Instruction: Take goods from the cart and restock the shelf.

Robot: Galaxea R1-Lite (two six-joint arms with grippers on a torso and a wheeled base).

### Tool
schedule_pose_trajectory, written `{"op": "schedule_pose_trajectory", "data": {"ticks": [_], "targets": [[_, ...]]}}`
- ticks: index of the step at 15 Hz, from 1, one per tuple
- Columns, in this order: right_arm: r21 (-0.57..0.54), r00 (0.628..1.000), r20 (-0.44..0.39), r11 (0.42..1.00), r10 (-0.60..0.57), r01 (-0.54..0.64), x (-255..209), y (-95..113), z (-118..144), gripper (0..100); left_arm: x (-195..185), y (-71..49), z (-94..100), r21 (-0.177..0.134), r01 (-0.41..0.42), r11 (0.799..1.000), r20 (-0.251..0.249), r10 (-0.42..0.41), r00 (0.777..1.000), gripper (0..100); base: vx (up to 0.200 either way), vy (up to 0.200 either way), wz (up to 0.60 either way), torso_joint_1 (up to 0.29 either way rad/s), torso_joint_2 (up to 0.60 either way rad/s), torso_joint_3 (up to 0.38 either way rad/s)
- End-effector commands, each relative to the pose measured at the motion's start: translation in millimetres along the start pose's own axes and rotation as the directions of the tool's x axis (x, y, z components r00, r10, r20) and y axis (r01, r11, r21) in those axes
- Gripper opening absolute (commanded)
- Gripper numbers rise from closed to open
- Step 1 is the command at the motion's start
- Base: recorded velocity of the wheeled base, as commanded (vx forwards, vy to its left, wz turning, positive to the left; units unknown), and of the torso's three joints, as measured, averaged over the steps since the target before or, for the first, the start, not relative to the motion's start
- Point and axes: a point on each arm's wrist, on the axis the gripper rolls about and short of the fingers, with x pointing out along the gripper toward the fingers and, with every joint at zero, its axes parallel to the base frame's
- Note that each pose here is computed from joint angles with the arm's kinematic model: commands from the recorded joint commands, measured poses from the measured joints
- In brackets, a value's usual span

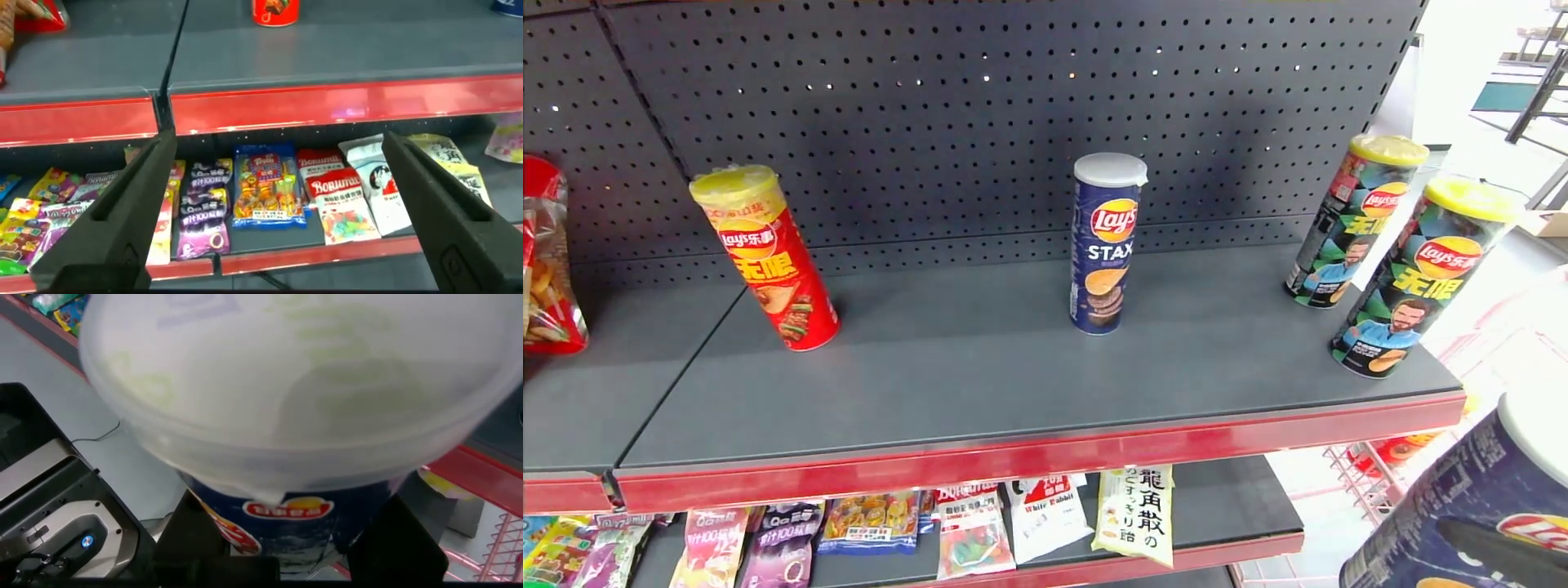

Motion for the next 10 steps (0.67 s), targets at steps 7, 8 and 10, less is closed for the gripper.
{"op": "schedule_pose_trajectory", "data": {"ticks": [7, 8, 10], "targets": [[-0.025, 0.999, 0.054, 1.0, 0.005, -0.004, -10.6, 5.2, 2.1, 0, 41.4, -1.1, 185.4, -0.193, 0.111, 0.975, 0.091, -0.095, 0.991, 100, 0.0, 0.0, 0.0, 0.0, 0.0, 0.0], [-0.032, 0.998, 0.058, 0.999, 0.021, -0.019, -9.7, 5.7, 5.3, 0, 65.1, -3.1, 199.7, -0.163, 0.148, 0.975, 0.049, -0.142, 0.989, 100, 0.0, 0.0, 0.0, 0.0, 0.0, 0.0], [-0.035, 0.998, 0.062, 0.999, 0.028, -0.026, -9.4, 5.7, 8.7, 0, 105.7, -14.9, 196.7, 0.019, 0.37, 0.929, -0.061, -0.369, 0.928, 100, 0.0, 0.0, 0.0, 0.0, 0.0, 0.0]]}}
